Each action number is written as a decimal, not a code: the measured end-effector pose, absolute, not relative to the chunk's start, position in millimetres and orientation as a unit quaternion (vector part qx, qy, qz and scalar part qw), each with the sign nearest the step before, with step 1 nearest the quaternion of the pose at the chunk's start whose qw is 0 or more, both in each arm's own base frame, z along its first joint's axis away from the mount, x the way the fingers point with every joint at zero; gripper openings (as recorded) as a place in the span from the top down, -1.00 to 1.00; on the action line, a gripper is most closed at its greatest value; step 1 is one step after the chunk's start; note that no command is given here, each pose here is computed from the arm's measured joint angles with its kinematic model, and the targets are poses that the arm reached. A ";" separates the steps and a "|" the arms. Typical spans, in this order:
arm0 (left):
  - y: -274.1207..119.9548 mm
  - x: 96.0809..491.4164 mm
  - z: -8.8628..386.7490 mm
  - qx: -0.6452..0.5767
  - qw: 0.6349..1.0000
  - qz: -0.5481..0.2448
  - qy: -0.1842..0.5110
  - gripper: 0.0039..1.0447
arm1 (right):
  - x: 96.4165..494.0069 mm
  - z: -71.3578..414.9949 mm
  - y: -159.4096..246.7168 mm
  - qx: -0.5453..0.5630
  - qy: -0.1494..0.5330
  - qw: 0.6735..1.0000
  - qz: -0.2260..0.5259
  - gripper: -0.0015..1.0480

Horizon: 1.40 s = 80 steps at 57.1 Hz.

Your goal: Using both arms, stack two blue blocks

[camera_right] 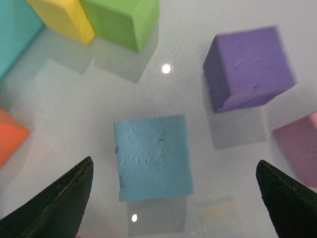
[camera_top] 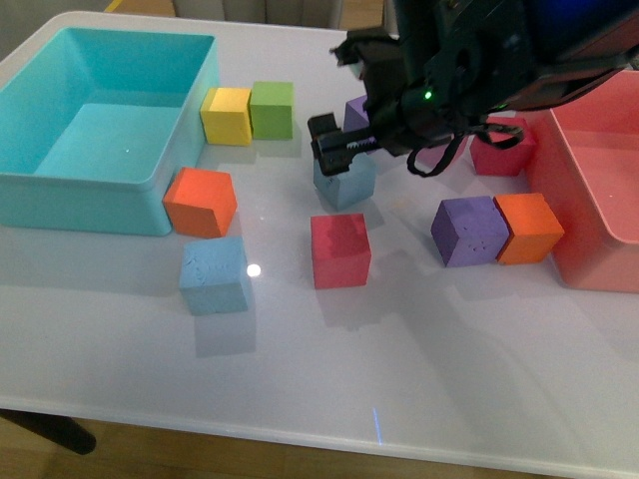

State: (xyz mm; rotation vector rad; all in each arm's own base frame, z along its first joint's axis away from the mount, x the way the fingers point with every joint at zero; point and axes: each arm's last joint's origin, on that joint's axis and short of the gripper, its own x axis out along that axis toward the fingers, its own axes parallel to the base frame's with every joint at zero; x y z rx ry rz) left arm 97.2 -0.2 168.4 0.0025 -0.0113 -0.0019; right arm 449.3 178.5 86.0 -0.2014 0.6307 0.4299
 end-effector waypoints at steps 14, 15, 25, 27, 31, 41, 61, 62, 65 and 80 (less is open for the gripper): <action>-0.2 97.2 168.4 0.001 1.000 -0.001 -0.006 -0.84 | 374.2 156.0 123.6 -0.075 0.209 0.958 0.181 -0.83; -0.2 97.2 168.4 0.001 1.000 -0.001 -0.006 -0.84 | 368.2 157.8 119.6 -0.074 0.207 0.959 0.178 -0.83; -0.2 97.2 168.4 0.001 1.000 -0.001 -0.006 -0.84 | 317.0 167.2 88.8 -0.054 0.169 0.978 0.110 -0.74; -0.2 97.2 168.4 0.001 1.000 -0.002 -0.005 -0.84 | 303.4 169.6 79.7 -0.044 0.113 0.991 0.056 -0.61; -0.2 97.2 168.4 0.001 1.000 -0.001 -0.005 -0.84 | 276.0 172.5 63.8 -0.025 0.048 0.998 0.018 -0.42; -0.2 97.1 168.4 0.001 1.000 -0.001 -0.006 -0.84 | 216.3 170.6 33.1 -0.005 -0.008 1.000 0.003 0.29; -0.2 97.1 168.3 0.001 1.000 -0.001 -0.005 -0.84 | 174.4 161.0 13.9 -0.005 0.010 1.000 0.000 0.96; -0.2 97.1 168.3 0.001 1.000 -0.001 -0.005 -0.84 | 173.4 160.8 13.7 -0.005 0.010 1.000 0.001 0.96; -0.2 97.1 168.3 0.001 1.000 -0.001 -0.005 -0.84 | 168.1 160.8 11.9 -0.005 0.011 1.000 0.002 0.96; -0.2 97.1 168.3 0.001 1.000 -0.001 -0.005 -0.84 | 145.5 163.0 0.4 -0.004 0.007 1.000 0.000 0.96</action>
